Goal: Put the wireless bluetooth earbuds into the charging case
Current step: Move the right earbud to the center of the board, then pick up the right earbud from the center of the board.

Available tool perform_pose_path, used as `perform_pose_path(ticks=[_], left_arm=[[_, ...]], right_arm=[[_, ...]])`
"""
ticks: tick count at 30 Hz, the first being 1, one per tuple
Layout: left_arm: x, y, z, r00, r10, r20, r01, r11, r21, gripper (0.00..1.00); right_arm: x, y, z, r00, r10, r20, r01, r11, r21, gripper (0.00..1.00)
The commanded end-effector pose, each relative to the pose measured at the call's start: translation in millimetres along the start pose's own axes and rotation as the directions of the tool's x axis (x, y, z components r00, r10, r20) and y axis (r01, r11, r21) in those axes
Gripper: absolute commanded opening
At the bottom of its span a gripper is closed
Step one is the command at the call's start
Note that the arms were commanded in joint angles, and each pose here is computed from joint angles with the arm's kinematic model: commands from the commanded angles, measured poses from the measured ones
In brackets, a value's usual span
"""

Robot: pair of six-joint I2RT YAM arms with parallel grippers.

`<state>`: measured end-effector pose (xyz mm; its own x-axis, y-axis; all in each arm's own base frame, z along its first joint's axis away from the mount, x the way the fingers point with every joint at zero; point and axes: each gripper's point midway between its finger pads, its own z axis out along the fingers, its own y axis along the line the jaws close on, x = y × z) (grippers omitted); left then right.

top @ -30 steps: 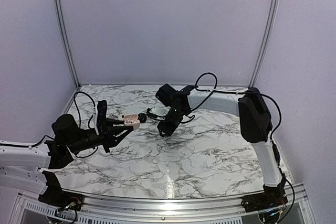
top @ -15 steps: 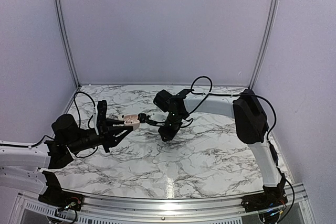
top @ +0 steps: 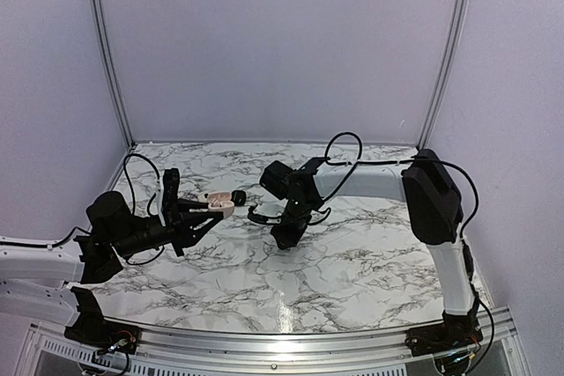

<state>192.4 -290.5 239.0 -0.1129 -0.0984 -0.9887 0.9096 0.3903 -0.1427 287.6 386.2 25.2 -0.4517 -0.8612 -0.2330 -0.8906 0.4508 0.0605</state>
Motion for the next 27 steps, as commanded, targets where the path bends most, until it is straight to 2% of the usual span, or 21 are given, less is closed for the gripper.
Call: perform_pose_path(ticks=[1, 7, 11, 17, 24, 27], left_arm=[[-17.5, -2.8, 0.2, 0.999, 0.014, 0.044, -0.014, 1.000, 0.013, 0.00], [-16.4, -4.3, 1.0, 0.999, 0.007, 0.039, -0.007, 1.000, 0.023, 0.00], [-15.8, -4.3, 2.1, 0.999, 0.001, 0.035, -0.002, 1.000, 0.026, 0.00], [-15.6, -5.1, 2.1, 0.999, 0.003, 0.034, -0.004, 1.000, 0.031, 0.00], [-16.4, -5.5, 0.4, 0.999, 0.005, 0.039, -0.006, 1.000, 0.028, 0.00], [-15.7, -5.5, -0.1, 0.999, 0.007, 0.039, -0.008, 1.000, 0.027, 0.00]], right_arm=[[33.6, 29.6, -8.7, 0.998, -0.014, -0.059, 0.012, 0.999, -0.040, 0.15], [82.6, 64.4, -16.8, 0.990, -0.040, -0.132, 0.028, 0.996, -0.090, 0.15], [98.9, 79.3, -16.3, 0.985, -0.048, -0.165, 0.029, 0.993, -0.114, 0.15], [105.1, 83.3, -11.3, 0.974, -0.057, -0.221, 0.041, 0.996, -0.076, 0.18], [99.8, 82.3, -9.9, 0.962, -0.058, -0.266, 0.055, 0.998, -0.019, 0.27], [97.2, 81.2, -10.7, 0.958, -0.062, -0.282, 0.065, 0.998, 0.004, 0.27]])
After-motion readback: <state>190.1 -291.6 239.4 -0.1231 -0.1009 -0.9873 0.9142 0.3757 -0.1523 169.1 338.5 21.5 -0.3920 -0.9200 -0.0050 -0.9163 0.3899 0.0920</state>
